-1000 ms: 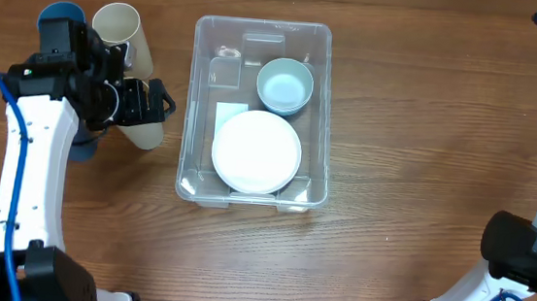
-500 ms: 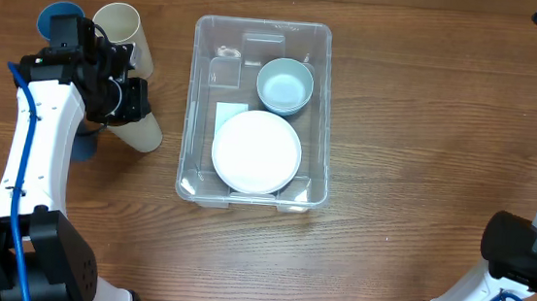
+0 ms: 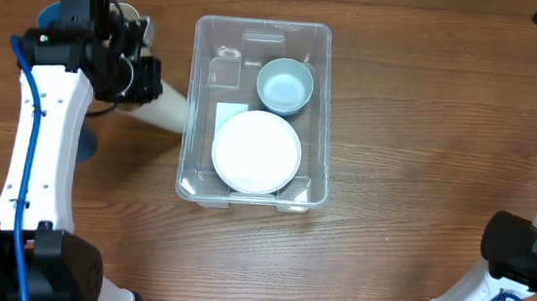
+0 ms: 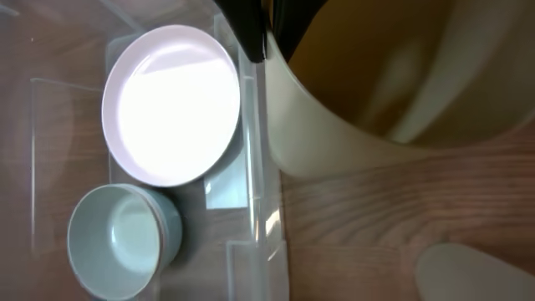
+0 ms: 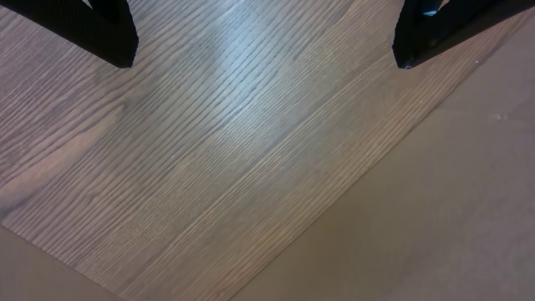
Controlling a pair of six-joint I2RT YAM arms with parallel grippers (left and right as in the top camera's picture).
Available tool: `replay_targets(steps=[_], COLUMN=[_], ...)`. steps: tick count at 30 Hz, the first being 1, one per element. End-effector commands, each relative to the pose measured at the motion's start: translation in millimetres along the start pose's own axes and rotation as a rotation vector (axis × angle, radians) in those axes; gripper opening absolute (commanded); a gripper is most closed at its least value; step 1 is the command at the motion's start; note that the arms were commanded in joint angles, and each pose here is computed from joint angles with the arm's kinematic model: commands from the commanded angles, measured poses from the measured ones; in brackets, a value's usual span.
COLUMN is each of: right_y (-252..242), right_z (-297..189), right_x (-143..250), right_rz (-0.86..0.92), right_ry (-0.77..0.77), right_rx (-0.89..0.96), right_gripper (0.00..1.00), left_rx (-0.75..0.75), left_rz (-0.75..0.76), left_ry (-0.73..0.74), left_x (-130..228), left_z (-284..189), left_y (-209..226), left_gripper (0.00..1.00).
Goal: Pack container
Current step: 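Move the left gripper to the back beige cup and grasp it, then carry the beige cup into the bin's upper-left corner and release it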
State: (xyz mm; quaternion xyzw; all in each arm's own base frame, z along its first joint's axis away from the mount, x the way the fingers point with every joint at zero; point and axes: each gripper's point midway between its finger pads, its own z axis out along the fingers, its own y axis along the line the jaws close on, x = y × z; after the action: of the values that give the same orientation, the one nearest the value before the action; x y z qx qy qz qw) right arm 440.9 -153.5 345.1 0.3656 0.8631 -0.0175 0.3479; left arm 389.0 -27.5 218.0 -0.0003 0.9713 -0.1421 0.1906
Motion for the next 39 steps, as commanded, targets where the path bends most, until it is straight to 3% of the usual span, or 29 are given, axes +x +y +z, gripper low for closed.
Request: replay_targets(steps=[1,9,14,17,20,26,31,39], right_y=[2.0,2.0,2.0,2.0,2.0,2.0,2.0,2.0], right_z=[-3.8,-3.8,-3.8,-3.8,-3.8,-3.8,-3.8,-3.8], right_x=[-3.2,-3.2,-3.2,-3.2,-3.2,-3.2,-3.2,-3.2], right_rz=[0.007,0.007,0.007,0.007,0.007,0.007,0.007,0.007], right_ry=[-0.018,-0.018,-0.018,-0.018,-0.018,-0.018,-0.018,-0.018], right_rx=[-0.003,-0.003,-0.003,-0.003,-0.003,-0.003,-0.003,-0.003], right_gripper=[1.00,1.00,1.00,1.00,1.00,1.00,1.00,1.00], left_rx=[-0.151,-0.205,-0.210,-0.276,-0.305,-0.340,-0.257,-0.300], left_rz=[-0.001,-0.001,0.180,0.271,0.383,0.444,0.479,0.435], left_ry=[-0.071,-0.175,-0.427,-0.567,-0.585,-0.406,-0.265,-0.126], left_x=[-18.6,-28.3,-45.8,-66.1,-81.3,-95.8,-85.5,-69.5], left_z=[-36.2,-99.0,-164.9,-176.0,-152.9,-52.7,12.9,53.0], left_y=[5.6,-11.4,-82.6,-117.9,-148.6,-154.2,-167.2,-145.0], left_gripper=[0.04,0.04,0.04,0.04,0.04,0.04,0.04,0.04])
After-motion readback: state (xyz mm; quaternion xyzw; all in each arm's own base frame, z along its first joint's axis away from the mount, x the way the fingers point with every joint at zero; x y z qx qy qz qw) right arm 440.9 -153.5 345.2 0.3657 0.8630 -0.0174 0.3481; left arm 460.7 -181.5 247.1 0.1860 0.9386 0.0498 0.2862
